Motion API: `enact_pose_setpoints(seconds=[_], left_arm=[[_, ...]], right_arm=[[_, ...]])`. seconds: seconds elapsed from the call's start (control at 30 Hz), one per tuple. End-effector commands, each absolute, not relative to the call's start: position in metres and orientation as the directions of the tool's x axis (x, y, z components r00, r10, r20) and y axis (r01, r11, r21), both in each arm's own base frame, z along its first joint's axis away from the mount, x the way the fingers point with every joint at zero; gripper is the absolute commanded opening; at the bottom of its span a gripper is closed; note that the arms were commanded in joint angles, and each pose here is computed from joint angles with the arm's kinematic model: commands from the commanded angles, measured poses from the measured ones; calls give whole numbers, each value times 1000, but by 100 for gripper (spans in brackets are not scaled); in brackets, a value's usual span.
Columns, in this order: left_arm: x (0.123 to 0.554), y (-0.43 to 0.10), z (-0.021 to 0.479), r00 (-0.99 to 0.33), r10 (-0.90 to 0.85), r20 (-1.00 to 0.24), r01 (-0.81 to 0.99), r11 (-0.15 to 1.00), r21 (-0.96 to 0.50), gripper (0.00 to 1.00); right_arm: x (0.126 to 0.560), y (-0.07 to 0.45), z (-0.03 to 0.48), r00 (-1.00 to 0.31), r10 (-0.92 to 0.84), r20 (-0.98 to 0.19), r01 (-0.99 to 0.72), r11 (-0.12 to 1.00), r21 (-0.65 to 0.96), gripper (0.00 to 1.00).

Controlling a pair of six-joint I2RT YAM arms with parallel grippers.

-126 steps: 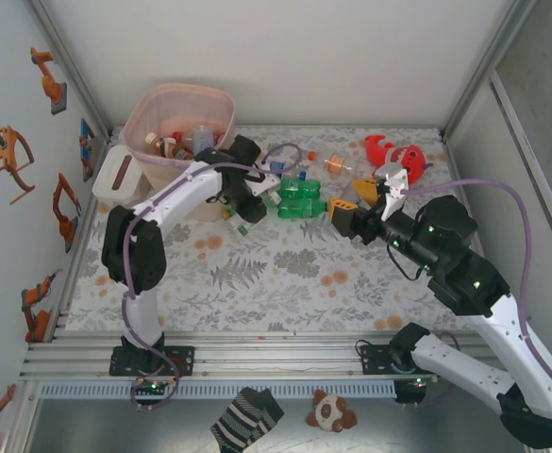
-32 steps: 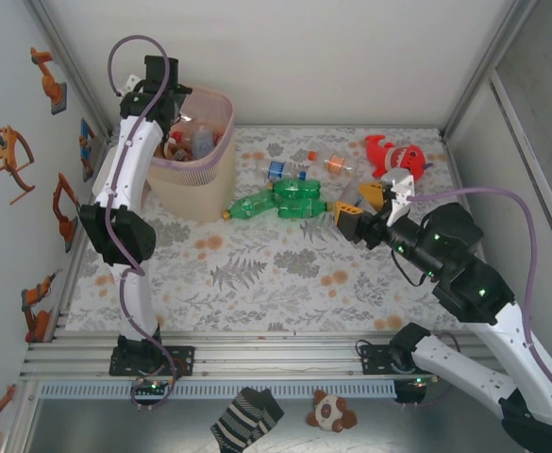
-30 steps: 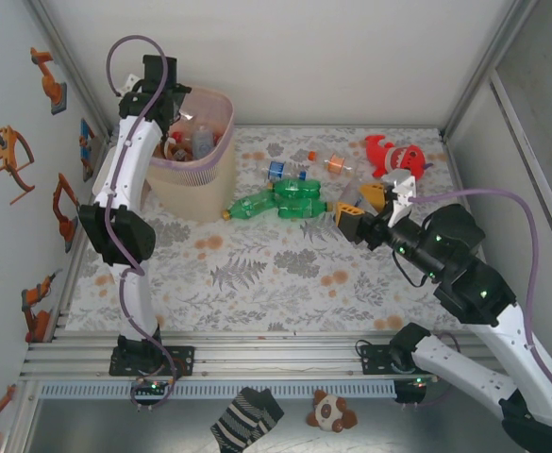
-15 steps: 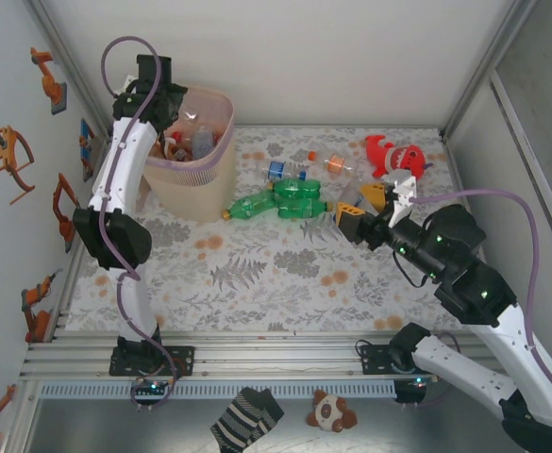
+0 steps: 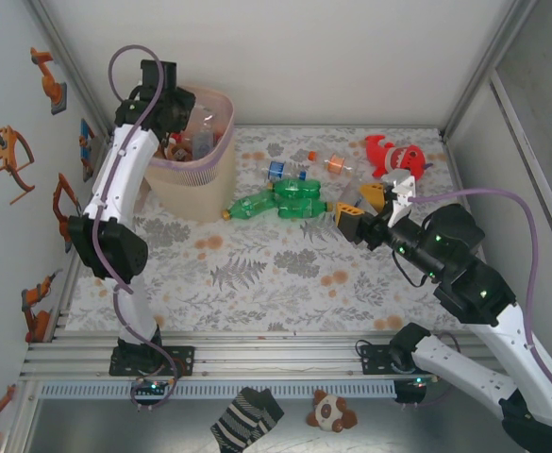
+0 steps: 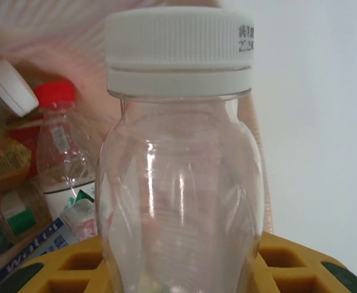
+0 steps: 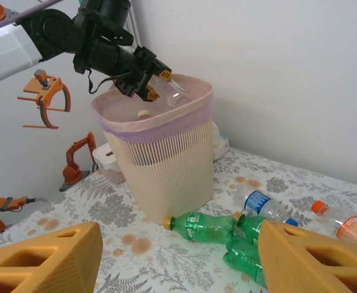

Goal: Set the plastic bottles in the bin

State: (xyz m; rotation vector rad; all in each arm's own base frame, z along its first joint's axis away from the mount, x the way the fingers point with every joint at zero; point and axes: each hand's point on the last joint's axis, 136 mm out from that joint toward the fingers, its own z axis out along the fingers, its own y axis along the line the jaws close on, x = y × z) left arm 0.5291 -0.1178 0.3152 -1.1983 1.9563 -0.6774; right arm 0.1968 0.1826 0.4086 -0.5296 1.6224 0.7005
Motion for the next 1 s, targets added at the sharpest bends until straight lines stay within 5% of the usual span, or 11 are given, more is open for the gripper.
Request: enact_pose_setpoints(seconds=[0.0, 0.47, 0.7, 0.97], left_arm=[[533, -124, 321, -262, -941, -214, -490, 320, -810, 13], [535, -87, 291, -148, -987, -68, -501, 134, -855, 20], [531, -81, 297, -142, -989, -42, -485, 107, -868, 48], [516, -78, 330, -137, -989, -46, -427, 101, -898, 61]], right_arm=[[195, 182, 411, -154, 51, -987, -689, 710, 144, 67], [193, 176, 408, -153, 44, -987, -675, 725, 137, 68], [195, 182, 409, -158, 45, -986, -686, 713, 143, 68], [192, 179, 411, -156, 49, -986, -683, 716, 144, 67]])
